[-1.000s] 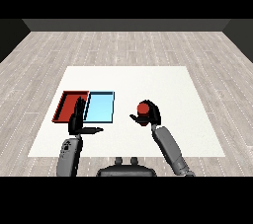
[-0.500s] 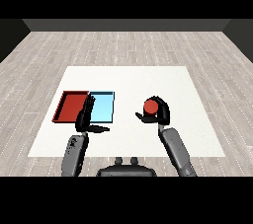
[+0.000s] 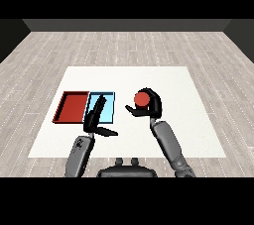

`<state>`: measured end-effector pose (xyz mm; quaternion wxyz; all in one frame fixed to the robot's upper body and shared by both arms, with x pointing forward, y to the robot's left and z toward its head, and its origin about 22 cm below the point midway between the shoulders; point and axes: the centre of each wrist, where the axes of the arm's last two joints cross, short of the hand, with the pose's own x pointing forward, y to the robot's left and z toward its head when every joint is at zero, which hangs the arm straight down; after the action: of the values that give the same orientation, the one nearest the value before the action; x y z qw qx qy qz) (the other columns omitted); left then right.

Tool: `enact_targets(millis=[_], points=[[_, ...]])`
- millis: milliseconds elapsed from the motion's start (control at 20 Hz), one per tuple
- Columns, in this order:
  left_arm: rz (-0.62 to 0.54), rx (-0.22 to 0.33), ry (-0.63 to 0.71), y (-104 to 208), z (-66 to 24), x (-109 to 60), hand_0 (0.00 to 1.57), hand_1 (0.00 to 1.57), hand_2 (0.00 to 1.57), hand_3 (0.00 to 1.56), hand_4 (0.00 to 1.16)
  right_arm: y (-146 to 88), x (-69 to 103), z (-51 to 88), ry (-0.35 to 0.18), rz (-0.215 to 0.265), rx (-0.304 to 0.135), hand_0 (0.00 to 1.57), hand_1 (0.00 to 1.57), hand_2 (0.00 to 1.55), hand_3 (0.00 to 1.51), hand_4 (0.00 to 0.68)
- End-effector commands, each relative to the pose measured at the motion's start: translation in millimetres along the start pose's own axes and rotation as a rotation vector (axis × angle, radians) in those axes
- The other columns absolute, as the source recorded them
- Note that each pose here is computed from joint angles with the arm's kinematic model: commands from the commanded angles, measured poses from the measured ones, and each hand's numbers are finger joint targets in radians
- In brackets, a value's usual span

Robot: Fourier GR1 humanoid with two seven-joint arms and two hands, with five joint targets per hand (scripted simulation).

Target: Pick the red can and put it in the red box

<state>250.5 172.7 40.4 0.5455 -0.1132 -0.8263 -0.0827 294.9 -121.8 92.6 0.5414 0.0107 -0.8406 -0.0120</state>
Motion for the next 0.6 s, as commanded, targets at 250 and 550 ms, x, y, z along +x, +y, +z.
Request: enact_targets(millis=[250, 550], points=[[0.088, -0.065, 0.055, -32, -30.0, 6.8, 0.00, 0.00, 0.00, 0.00, 0.00, 2, 11.7, 2.0, -0.080, -0.038, 0.012, 1.57, 1.57, 1.48, 1.42, 0.655], [0.074, -0.092, 0.105, -44, -36.5, -15.9, 0.00, 0.00, 0.00, 0.00, 0.00, 12, 12.7, -4.8, -0.106, -0.016, 0.033, 1.57, 1.57, 1.48, 1.42, 0.647]])
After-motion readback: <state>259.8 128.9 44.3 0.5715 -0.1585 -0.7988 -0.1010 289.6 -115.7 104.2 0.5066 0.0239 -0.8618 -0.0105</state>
